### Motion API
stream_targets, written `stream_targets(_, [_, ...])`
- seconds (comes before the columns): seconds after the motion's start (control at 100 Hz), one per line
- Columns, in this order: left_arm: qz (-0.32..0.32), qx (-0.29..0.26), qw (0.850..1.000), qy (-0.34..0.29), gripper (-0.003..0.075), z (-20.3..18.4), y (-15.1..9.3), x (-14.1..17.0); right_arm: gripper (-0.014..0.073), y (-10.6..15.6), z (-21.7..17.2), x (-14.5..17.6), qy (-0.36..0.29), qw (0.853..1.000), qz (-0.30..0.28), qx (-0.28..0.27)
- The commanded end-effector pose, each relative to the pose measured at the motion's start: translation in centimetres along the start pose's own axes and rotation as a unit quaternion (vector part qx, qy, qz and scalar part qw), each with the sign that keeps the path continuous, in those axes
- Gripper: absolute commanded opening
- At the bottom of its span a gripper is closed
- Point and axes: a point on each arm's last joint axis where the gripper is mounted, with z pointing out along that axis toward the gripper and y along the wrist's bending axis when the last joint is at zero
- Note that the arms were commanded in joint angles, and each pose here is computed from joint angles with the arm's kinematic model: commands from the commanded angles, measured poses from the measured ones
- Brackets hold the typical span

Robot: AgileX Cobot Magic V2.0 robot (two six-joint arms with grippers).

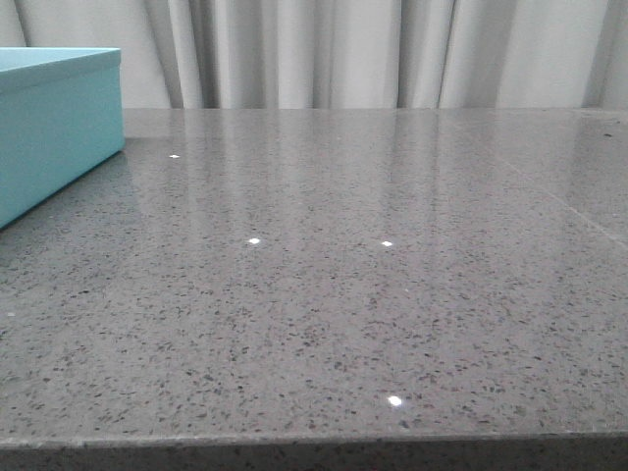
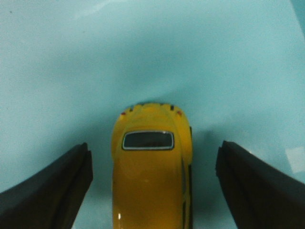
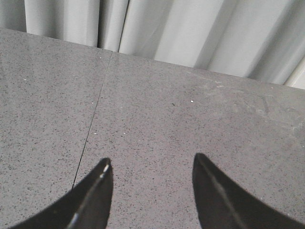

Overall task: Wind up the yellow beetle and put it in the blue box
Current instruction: 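Carry the beetle over the blue box with the left gripper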

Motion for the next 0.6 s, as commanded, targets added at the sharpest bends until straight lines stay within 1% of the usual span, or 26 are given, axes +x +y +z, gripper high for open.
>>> stream_targets(0.0, [-0.023,-0.004,0.996,-0.086,0.0536,-3.4,-0.2,-2.2,0.0390,-0.3,-0.4,-1.1,-0.039,0.999,-0.012,0.002])
stream_targets(0.16, [-0.039,-0.002,0.985,-0.169,0.0536,-7.9,-0.9,-3.3,0.0390,-0.3,-0.4,-1.1,-0.039,0.999,-0.012,0.002])
stream_targets(0.23, [-0.046,-0.002,0.976,-0.211,0.0535,-10.2,-1.4,-3.4,0.0390,-0.3,-0.4,-1.1,-0.039,0.999,-0.012,0.002])
stream_targets(0.3, [-0.046,-0.003,0.965,-0.259,0.0535,-12.8,-2.0,-3.2,0.0390,-0.3,-0.4,-1.1,-0.041,0.999,-0.013,0.003])
stream_targets(0.38, [-0.041,-0.007,0.943,-0.329,0.0535,-16.1,-3.1,-2.4,0.0390,-0.3,-0.4,-1.2,-0.043,0.999,-0.016,0.006])
stream_targets(0.4, [-0.041,-0.007,0.940,-0.340,0.0535,-16.6,-3.3,-2.2,0.0390,-0.4,-0.4,-1.2,-0.044,0.999,-0.017,0.007])
stream_targets(0.46, [-0.045,-0.004,0.922,-0.386,0.0535,-18.5,-4.1,-1.2,0.0390,-0.4,-0.4,-1.2,-0.046,0.999,-0.018,0.009])
stream_targets(0.47, [-0.043,-0.003,0.921,-0.387,0.0535,-18.6,-4.2,-1.0,0.0390,-0.4,-0.4,-1.3,-0.047,0.999,-0.019,0.009])
stream_targets(0.53, [-0.046,0.001,0.906,-0.421,0.0535,-20.1,-5.1,0.3,0.0390,-0.4,-0.4,-1.3,-0.049,0.999,-0.020,0.011])
stream_targets(0.54, [-0.044,0.000,0.906,-0.421,0.0535,-20.0,-5.2,0.6,0.0390,-0.4,-0.4,-1.3,-0.049,0.999,-0.019,0.011])
stream_targets(0.59, [-0.038,-0.001,0.897,-0.439,0.0535,-21.0,-5.9,1.9,0.0390,-0.4,-0.4,-1.3,-0.049,0.999,-0.014,0.011])
